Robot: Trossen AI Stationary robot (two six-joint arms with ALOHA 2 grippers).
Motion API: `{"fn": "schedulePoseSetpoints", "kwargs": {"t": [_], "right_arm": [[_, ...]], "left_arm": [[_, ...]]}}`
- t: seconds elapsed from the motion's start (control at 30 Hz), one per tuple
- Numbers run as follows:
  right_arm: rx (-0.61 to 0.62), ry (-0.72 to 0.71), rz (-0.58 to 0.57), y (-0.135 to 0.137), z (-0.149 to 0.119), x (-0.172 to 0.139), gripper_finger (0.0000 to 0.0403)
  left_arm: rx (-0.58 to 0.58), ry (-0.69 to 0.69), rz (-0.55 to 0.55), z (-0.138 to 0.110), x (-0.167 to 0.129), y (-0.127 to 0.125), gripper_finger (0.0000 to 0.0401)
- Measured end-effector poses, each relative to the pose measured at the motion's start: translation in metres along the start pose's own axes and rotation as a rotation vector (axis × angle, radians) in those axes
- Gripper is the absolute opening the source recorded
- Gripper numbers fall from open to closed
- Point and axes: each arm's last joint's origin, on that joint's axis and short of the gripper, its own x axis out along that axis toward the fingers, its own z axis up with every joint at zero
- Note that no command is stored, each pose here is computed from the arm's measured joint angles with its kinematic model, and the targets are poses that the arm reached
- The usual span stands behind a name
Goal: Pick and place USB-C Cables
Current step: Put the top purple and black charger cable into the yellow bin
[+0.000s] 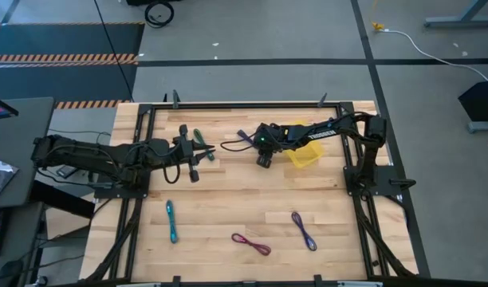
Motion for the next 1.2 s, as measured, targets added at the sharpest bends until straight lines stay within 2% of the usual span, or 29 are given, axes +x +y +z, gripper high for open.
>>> {"fn": "schedulePoseSetpoints", "kwargs": {"t": [0.13,0.27,0.3,0.47,0.63,0.77,0.87,1.0,1.1,1.2], "right_arm": [[-0.059,-0.006,-0.007,0.001,0.001,0.000,0.0102],[-0.114,-0.019,-0.024,0.006,0.004,-0.002,0.0022],[-0.129,-0.024,-0.022,0.007,0.005,-0.003,0.0013],[-0.173,-0.041,-0.052,0.012,0.018,-0.010,0.0006],[-0.238,-0.050,-0.121,0.016,0.041,-0.032,0.0004],[-0.256,0.040,-0.182,0.013,0.054,-0.060,0.0002],[-0.194,0.150,-0.249,0.007,0.059,-0.090,0.0002],[-0.052,0.336,-0.342,0.001,0.048,-0.128,0.0001],[0.090,0.408,-0.394,-0.001,0.037,-0.151,0.0001],[0.190,0.439,-0.436,-0.001,0.025,-0.160,0.0000]], "left_arm": [[0.000,0.000,0.000,0.000,0.000,0.000,0.0053],[0.000,0.000,0.000,0.000,0.000,0.000,0.0053],[0.000,0.000,0.000,0.000,0.000,0.000,0.0053],[0.000,0.000,0.000,0.000,0.000,0.000,0.0053],[0.002,0.006,-0.001,-0.001,0.000,0.000,0.0053],[0.006,0.016,-0.003,-0.002,0.000,0.000,0.0053],[0.010,0.026,-0.005,-0.003,0.000,0.000,0.0053],[-0.016,0.023,-0.004,-0.002,0.000,0.000,0.0053],[-0.016,0.023,-0.008,-0.002,0.000,-0.001,0.0053],[-0.013,0.020,-0.022,-0.002,-0.001,-0.004,0.0053]]}}
